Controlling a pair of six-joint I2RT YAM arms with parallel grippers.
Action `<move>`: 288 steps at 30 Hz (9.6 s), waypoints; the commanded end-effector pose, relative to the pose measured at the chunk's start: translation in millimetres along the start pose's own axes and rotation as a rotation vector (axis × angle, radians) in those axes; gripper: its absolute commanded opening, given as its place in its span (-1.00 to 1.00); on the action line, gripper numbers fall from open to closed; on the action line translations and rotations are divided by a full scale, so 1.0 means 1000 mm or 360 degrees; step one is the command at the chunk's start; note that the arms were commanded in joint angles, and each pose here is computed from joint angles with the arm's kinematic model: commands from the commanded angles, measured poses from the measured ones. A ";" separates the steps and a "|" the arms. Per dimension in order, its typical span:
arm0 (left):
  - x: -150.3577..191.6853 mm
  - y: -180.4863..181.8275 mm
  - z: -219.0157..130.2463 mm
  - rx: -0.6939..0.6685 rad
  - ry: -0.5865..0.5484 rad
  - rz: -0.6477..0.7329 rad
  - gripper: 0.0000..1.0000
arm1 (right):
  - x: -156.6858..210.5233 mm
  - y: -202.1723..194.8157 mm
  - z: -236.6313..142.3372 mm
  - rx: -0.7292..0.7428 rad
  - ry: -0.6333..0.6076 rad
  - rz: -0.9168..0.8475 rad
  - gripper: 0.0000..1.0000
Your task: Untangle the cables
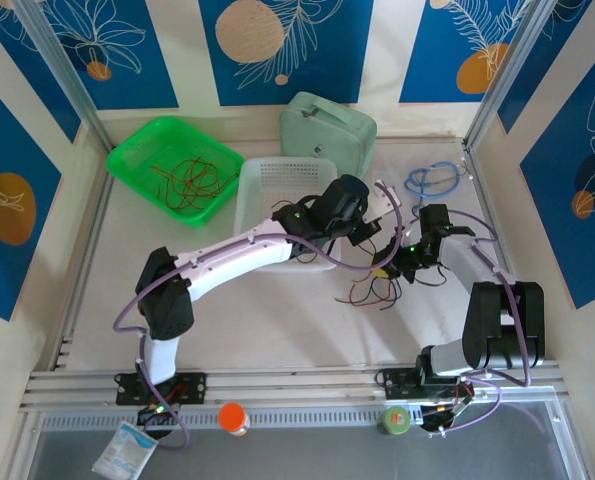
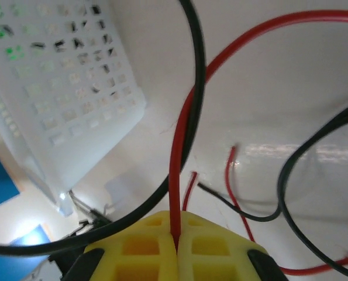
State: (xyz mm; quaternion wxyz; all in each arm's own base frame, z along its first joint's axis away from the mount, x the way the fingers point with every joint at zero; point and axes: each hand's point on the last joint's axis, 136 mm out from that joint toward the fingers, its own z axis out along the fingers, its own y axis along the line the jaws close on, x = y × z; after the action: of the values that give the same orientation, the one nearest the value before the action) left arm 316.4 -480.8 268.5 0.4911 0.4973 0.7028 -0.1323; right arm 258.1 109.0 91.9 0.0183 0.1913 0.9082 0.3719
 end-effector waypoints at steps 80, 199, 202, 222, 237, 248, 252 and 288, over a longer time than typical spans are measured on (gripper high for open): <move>0.045 -0.069 -0.012 0.0438 -0.0093 -0.0256 0.80 | 0.077 0.210 -0.266 -0.0470 -0.0992 -0.0718 -1.00; -0.067 0.015 -0.127 0.0286 -0.0729 -0.0519 -1.00 | 0.140 0.244 -0.236 -0.0970 -0.0756 -0.0738 -1.00; -0.057 0.031 -0.132 0.0163 -0.0656 -0.0550 -1.00 | 0.136 0.241 -0.235 -0.0942 -0.0778 -0.0726 -1.00; 0.037 0.174 -0.191 -0.0747 -0.0241 -0.0866 -1.00 | 0.099 0.199 -0.206 -0.0572 -0.0908 -0.0588 0.78; 0.190 0.372 -0.211 -0.1514 0.0073 -0.1279 -1.00 | 0.063 0.105 -0.134 0.0031 -0.0825 -0.0378 0.81; 0.332 0.435 -0.153 -0.1743 0.0448 -0.1460 -1.00 | 0.054 0.062 -0.093 0.0263 -0.0690 -0.0282 0.79; 0.366 0.429 -0.136 -0.1727 0.0577 -0.1493 -1.00 | 0.053 0.048 -0.085 0.0328 -0.0667 -0.0248 0.79; 0.165 0.225 -0.198 -0.0797 0.0245 -0.1460 0.63 | -0.044 -0.032 -0.008 0.0771 -0.0505 0.0106 -0.04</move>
State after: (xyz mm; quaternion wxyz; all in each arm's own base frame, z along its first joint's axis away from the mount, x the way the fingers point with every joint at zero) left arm 413.6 -134.2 324.4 0.4791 0.0054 0.8703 -0.1141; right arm 267.5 59.8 65.1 0.0832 0.2821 0.9518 0.0866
